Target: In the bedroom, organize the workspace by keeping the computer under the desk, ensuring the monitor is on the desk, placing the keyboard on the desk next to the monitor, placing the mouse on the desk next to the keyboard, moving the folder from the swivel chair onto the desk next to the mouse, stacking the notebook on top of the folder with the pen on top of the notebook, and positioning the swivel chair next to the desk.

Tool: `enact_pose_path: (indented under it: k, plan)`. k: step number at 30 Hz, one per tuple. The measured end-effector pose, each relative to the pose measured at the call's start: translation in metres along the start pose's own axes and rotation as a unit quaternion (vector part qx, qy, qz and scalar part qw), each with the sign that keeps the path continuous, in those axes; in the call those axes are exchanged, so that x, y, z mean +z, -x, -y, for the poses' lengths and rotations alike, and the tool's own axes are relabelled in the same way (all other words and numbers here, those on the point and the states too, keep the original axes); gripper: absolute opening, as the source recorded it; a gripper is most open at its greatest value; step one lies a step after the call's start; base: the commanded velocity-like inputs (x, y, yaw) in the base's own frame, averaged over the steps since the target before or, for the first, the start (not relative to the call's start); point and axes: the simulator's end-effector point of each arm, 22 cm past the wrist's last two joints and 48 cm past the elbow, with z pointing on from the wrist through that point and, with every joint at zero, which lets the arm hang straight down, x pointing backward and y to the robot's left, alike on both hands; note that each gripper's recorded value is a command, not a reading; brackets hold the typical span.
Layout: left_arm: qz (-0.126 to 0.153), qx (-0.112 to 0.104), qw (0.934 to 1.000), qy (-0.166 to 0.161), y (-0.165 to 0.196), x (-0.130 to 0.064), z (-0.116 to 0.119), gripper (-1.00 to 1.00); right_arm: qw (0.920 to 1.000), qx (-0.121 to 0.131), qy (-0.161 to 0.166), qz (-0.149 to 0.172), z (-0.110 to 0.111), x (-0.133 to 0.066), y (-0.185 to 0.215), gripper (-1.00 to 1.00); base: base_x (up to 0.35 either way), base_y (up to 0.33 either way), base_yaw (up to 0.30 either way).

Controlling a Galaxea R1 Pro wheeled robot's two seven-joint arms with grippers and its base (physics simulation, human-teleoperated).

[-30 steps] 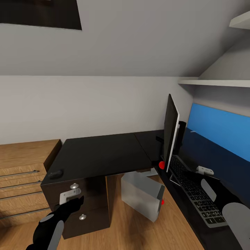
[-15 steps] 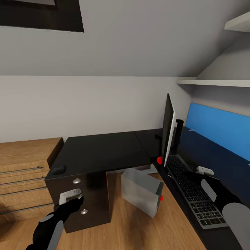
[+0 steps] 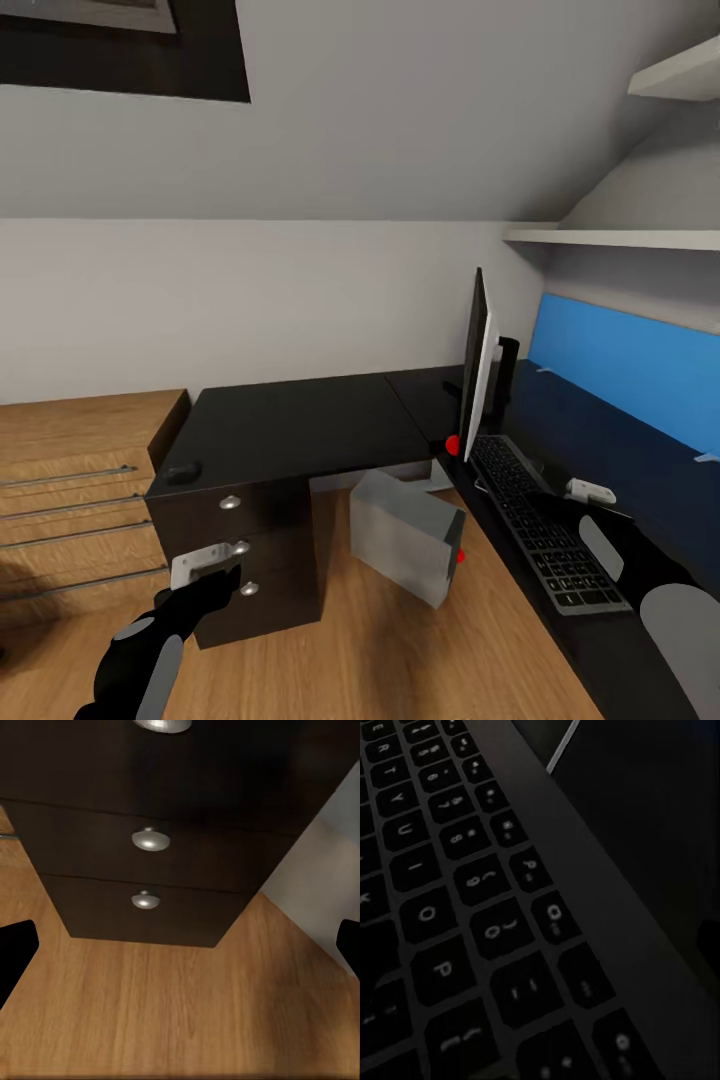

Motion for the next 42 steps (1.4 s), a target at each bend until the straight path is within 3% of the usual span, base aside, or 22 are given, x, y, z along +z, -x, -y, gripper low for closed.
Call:
enact_pose_path:
  k: [13, 42]
  plan:
    - [0.000, 0.000, 1.0000, 0.000, 0.0005, -0.0002, -0.0002, 1.00, 1.0000, 0.000, 0.000, 0.000, 0.0002, 0.0001, -0.0003, 1.00, -0.183, 0.000, 0.000]
    - [0.000, 0.000, 1.0000, 0.000, 0.0001, -0.0003, 0.0003, 1.00, 0.9998, -0.006, -0.016, 0.010, 0.0059, -0.0009, 0.0063, 1.00, 0.020, 0.000, 0.000]
